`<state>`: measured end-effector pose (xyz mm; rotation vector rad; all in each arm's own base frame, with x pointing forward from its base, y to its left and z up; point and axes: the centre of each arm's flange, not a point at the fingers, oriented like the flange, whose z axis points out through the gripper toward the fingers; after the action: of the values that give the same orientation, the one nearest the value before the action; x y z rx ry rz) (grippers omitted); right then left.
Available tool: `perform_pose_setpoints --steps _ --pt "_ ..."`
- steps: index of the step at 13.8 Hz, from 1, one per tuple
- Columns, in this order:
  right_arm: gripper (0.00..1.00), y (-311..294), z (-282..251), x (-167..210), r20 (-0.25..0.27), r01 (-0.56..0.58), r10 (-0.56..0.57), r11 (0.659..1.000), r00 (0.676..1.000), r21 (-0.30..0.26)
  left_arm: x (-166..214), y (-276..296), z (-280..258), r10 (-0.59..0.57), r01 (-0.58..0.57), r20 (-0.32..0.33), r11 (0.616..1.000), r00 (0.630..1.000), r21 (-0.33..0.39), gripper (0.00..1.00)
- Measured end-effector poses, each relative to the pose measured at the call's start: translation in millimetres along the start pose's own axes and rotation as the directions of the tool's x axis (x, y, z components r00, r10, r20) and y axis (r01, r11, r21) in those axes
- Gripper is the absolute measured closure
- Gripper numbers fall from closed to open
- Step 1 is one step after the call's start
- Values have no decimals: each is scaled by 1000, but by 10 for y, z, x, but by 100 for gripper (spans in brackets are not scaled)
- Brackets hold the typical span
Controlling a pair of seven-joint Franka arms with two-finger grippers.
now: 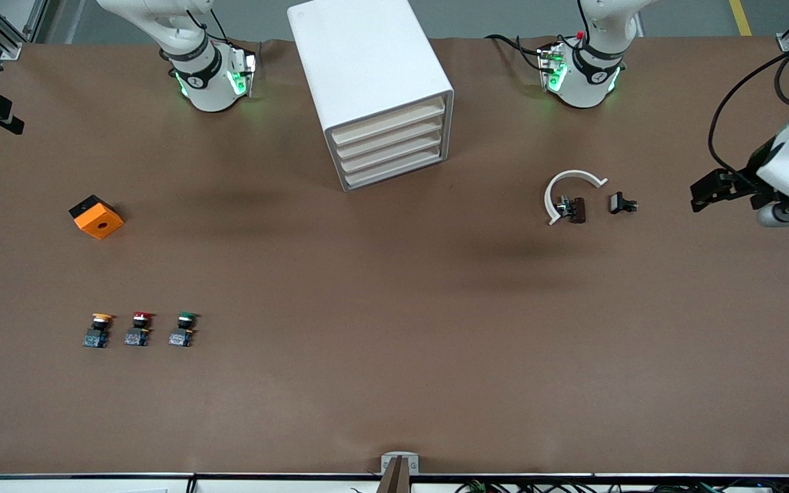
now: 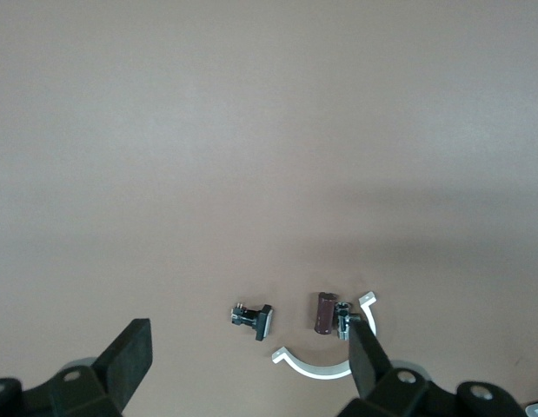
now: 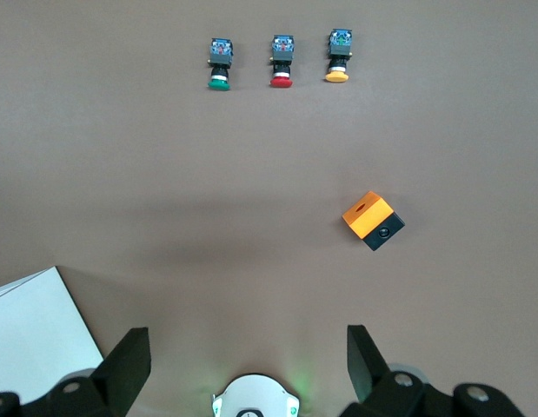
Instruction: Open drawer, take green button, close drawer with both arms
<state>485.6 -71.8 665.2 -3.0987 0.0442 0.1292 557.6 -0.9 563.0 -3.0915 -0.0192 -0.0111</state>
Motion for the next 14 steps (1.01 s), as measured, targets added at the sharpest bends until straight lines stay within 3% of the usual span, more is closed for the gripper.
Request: perform_pose_setpoints --steps 14 --pt "0 -10 -71 -2 -51 41 -41 999 998 -9 29 -169 -184 -33 31 -41 998 999 -54 0"
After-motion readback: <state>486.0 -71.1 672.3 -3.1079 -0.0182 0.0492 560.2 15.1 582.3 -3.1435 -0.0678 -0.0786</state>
